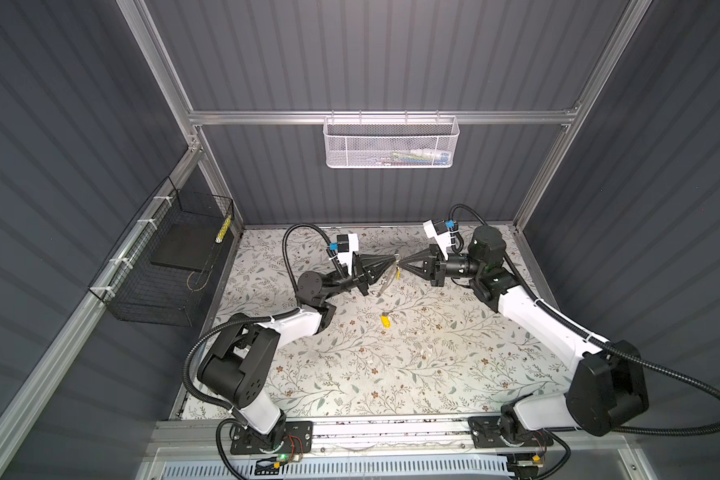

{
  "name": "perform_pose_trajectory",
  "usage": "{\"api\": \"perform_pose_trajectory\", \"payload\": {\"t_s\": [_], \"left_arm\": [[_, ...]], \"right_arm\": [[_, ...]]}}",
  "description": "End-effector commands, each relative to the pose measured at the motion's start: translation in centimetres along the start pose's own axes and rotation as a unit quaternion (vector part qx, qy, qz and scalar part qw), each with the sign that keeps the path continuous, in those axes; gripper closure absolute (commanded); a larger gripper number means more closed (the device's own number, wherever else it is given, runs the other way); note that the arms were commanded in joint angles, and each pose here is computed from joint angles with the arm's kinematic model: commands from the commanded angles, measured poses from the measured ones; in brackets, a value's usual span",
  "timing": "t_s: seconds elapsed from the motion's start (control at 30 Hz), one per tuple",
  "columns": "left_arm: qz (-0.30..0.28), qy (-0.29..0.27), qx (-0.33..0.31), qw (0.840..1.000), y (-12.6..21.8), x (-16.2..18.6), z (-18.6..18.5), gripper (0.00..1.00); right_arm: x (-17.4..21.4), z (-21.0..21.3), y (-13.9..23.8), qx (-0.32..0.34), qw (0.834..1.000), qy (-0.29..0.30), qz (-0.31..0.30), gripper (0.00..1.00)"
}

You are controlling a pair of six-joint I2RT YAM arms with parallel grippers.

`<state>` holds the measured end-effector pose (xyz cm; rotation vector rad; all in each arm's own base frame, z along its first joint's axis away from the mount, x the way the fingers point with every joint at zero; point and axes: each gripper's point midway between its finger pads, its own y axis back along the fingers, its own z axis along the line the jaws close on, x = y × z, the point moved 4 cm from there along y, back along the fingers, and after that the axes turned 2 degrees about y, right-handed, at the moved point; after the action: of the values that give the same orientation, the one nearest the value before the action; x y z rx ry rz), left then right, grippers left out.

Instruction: Put the keys on the keyring

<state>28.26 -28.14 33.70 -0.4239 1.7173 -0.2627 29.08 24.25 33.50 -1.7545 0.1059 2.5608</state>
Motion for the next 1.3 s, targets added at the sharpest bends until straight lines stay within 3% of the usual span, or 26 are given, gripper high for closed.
{"api": "perform_pose_trajectory", "payload": {"t_s": [0.0,0.2,0.33,0.47,0.73,1.07,1.27], "left_arm": [[-0.019,-0.034,0.02,0.999,-0.4,-1.1,-1.7,1.0],[-0.019,-0.035,0.02,0.999,-0.4,-0.9,-1.8,1.0],[-0.023,-0.038,0.012,0.999,-0.2,-0.9,-1.8,1.0],[-0.033,-0.039,-0.006,0.999,0.1,-1.1,-1.6,1.0],[-0.05,-0.047,-0.037,0.997,0.7,-1.4,-1.5,1.0],[-0.04,-0.04,-0.014,0.998,0.0,-1.2,-1.8,1.0],[-0.038,-0.037,-0.008,0.999,-0.2,-1.1,-1.9,1.0]], "right_arm": [[0.0,0.4,-0.6,-0.015,1.0,0.008,0.008,1.0],[-0.3,0.5,-0.5,-0.01,1.0,0.016,0.009,0.99],[-0.7,0.7,-0.3,0.007,0.999,0.031,0.006,0.79],[-0.9,0.8,0.2,0.034,0.998,0.049,0.005,0.71],[-1.6,1.1,1.4,0.076,0.994,0.079,-0.004,0.68],[-1.9,1.0,1.0,0.051,0.995,0.088,-0.01,0.61],[-2.2,0.7,0.6,0.045,0.995,0.091,-0.015,0.63]]}}
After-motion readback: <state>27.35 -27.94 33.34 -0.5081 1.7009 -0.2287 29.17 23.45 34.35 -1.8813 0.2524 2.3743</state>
